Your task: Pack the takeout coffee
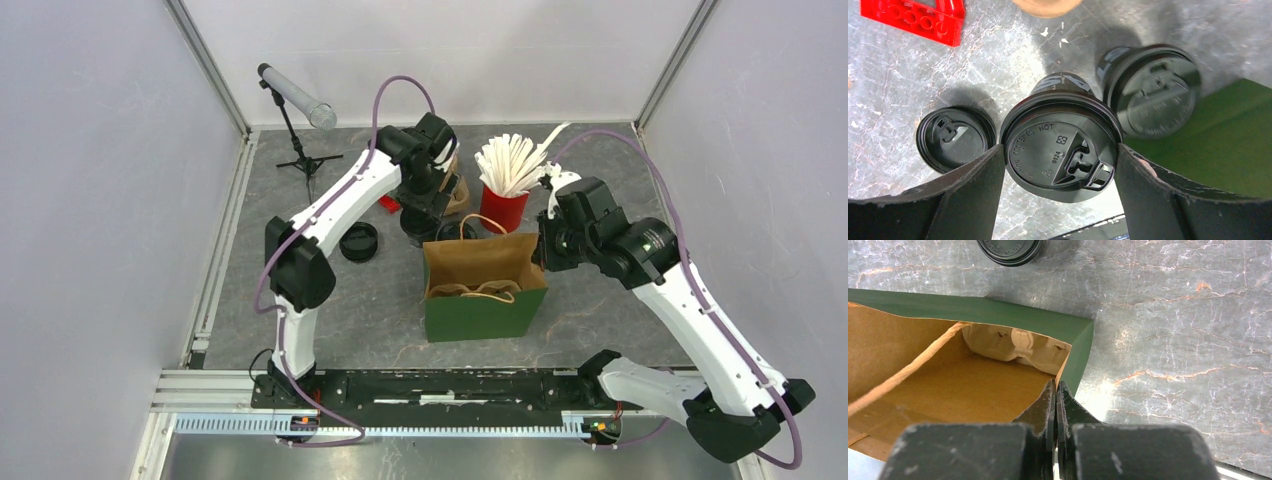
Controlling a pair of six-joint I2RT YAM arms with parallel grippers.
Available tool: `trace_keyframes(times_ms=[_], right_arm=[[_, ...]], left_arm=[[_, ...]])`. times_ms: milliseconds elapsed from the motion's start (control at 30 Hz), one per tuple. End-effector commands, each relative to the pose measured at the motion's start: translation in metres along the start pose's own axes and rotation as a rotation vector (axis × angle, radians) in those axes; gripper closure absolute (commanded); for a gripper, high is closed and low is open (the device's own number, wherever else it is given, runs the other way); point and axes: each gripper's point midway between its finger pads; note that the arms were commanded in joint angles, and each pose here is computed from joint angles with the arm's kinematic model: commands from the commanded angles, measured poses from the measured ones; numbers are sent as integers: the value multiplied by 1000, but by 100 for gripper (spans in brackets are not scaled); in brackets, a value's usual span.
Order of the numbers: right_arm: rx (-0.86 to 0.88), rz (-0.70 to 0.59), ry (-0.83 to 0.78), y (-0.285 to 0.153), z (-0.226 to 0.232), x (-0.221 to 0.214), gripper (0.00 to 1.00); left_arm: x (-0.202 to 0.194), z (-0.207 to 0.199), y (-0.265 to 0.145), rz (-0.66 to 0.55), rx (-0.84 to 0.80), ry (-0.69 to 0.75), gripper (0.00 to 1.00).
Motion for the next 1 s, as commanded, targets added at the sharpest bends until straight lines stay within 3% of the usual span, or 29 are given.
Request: trace_keyframes(times_ms=[0,367,600,967], right_arm=[[22,-41,2,0,2,4,100],[40,-95,37,-8,-7,-3,100],[59,-87,23,-4,-2,-3,100],[83,-110,-80,-1,3,8,100]], left_arm=[[9,-4,-82,-138,-5,-57,41],[13,-6,-192,-389,-19,-21,43],[-4,-32,-262,-556,-64,58,44],[-43,-107,-282,-546,-116,489,45]])
Point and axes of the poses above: each gripper's point midway between its finger pads, its own y axis out along the fingers, its own z axis along the line the jaws close on, x = y × z, and after that the axes turned 14 degrees about y, right-handed
